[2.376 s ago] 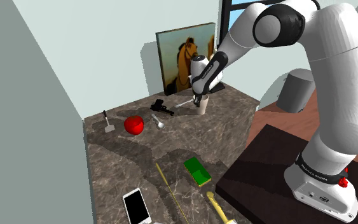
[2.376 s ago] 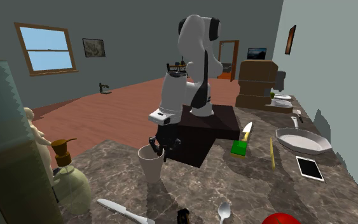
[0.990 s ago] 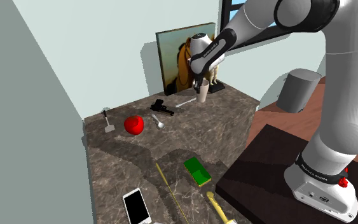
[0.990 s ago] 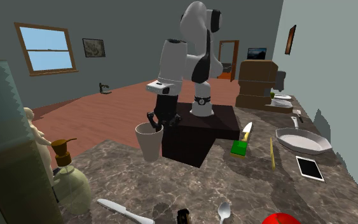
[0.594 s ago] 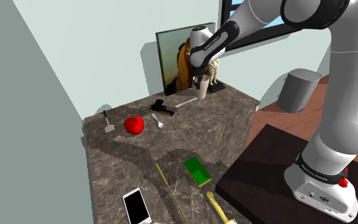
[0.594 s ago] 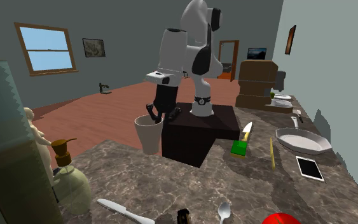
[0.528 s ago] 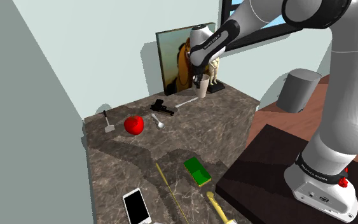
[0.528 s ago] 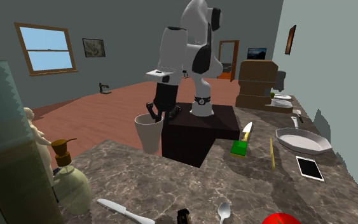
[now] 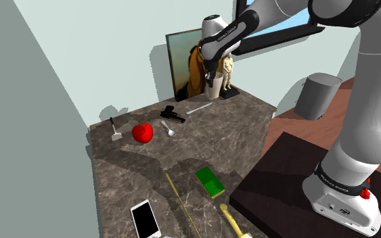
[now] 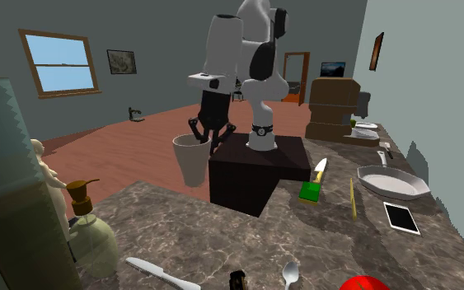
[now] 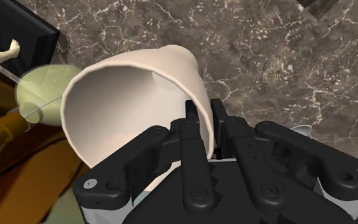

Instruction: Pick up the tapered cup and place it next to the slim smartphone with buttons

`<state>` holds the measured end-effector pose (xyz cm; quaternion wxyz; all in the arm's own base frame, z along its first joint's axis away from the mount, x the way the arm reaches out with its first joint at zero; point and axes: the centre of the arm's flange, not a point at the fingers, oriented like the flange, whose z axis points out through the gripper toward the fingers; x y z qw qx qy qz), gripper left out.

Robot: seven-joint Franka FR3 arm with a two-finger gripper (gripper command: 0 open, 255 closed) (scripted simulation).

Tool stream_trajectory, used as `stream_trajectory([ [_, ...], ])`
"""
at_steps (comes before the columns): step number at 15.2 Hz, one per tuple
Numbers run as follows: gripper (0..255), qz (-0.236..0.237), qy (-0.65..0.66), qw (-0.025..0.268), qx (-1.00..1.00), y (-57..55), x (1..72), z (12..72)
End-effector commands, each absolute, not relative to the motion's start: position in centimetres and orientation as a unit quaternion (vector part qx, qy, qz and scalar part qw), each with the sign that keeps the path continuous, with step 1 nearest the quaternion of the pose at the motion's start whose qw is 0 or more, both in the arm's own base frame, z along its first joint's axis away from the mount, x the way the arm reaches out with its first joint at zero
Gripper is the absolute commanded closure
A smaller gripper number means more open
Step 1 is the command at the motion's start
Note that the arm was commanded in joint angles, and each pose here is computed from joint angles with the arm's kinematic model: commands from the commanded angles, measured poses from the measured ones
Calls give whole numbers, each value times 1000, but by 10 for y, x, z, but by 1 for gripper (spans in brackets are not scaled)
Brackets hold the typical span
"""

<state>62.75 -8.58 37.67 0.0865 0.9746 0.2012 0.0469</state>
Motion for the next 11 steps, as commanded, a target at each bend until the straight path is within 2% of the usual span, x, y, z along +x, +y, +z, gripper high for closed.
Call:
stream_trajectory([
  [1,255,47,201,86,975,-85,627,388],
  [11,255,47,201,86,975,3,570,398],
])
